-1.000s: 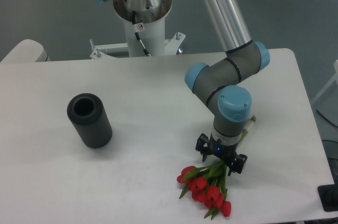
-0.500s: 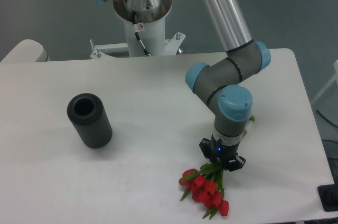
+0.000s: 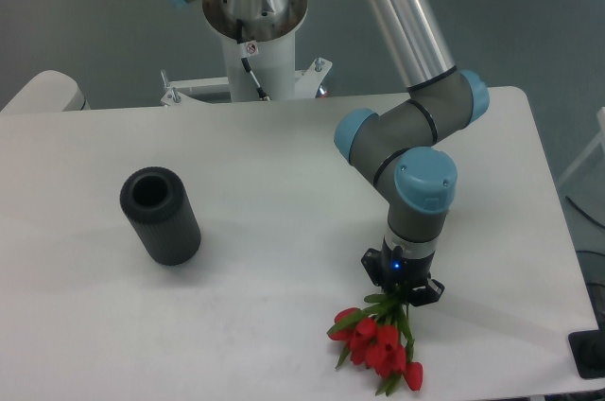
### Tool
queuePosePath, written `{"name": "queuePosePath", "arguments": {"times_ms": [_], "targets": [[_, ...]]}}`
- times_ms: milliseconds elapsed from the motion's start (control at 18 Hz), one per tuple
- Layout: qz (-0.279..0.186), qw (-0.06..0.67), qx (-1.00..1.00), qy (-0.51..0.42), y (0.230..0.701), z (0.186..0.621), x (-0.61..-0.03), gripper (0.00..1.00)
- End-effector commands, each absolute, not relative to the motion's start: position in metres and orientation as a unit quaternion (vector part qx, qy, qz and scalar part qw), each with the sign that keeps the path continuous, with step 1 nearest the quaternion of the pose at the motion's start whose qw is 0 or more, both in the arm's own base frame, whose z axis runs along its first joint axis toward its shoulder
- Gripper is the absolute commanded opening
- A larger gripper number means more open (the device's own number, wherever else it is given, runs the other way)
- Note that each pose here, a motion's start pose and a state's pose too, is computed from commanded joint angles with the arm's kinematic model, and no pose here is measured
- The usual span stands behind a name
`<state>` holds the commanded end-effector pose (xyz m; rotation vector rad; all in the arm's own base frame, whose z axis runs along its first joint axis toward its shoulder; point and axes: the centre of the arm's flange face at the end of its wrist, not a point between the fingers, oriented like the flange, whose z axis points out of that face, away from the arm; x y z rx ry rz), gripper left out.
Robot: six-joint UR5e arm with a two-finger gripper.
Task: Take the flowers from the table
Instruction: 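Lift the gripped tulip bundle up off the table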
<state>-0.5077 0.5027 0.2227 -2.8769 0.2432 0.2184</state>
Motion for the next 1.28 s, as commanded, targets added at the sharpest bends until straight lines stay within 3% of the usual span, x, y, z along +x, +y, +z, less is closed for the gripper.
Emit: {"name": "queuePosePath", "arguments": {"times_ms": [278, 500, 833, 1111, 1278], "targets": [[0.079, 0.128, -0.985, 0.085, 0.503, 0.232, -0.506, 0.16], [0.090, 0.167, -0.978, 0.090, 0.501, 0.289, -0.488, 0.16], [0.045, 0.266, -0.960, 0.073, 0.494, 0.385, -0.449, 0.16], [0.006, 0.338, -0.940, 0.039, 0.475, 0.441, -0.434, 0.16], [-0.014, 0.363, -0.932, 0.017, 0.470, 0.452, -0.436, 0.16]]}}
